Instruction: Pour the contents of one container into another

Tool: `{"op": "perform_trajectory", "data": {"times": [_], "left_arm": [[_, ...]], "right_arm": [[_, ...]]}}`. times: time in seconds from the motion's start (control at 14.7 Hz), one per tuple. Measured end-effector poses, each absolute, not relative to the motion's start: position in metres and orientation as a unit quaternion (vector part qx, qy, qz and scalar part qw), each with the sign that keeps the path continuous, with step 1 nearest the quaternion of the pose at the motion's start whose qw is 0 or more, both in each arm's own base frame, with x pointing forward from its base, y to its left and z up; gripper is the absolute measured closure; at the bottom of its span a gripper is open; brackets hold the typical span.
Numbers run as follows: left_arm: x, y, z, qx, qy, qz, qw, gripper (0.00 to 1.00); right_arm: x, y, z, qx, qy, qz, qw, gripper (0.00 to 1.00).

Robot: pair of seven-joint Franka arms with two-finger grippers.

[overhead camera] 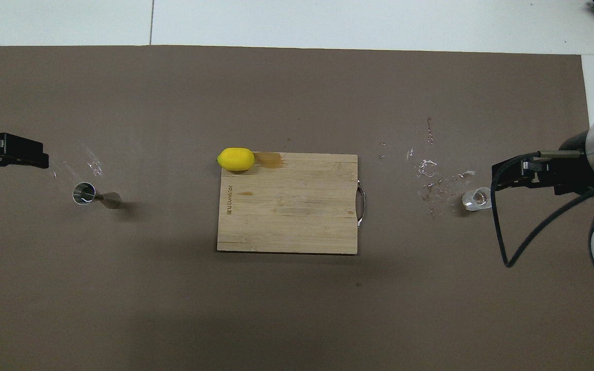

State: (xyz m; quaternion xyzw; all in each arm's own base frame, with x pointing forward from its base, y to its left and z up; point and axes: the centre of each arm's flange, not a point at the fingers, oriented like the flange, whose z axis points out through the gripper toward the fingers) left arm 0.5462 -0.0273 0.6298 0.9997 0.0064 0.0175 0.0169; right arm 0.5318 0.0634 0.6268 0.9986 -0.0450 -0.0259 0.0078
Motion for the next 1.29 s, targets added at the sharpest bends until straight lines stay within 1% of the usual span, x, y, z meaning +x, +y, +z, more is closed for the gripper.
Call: {"op": "perform_trajectory", "data": {"times": [0.48,0.68,1.02,1.29], "left_arm": [[0.547,-0.025,0.629,1.0,0.009,0.02,0.017,0.0],[0.555,-0.021,0.622,0.998,0.013,0.054,0.018,0.0],[0.567,-0.021,0.574,0.996,0.021,0.087,0.019,0.0],[0.592,-0.021,0.551,0.99,0.025,0.135,0.021,0.0]], "right_arm": [[0.532,0.063,0.627,0.999,-0.045,-0.026,0.008,0.0],[0.532,0.057,0.627,0.998,-0.051,-0.026,0.008,0.0],[0.533,0.052,0.627,0.998,-0.056,-0.026,0.007,0.0],[0.533,0.047,0.628,0.998,-0.06,-0.025,0.007,0.0]]}}
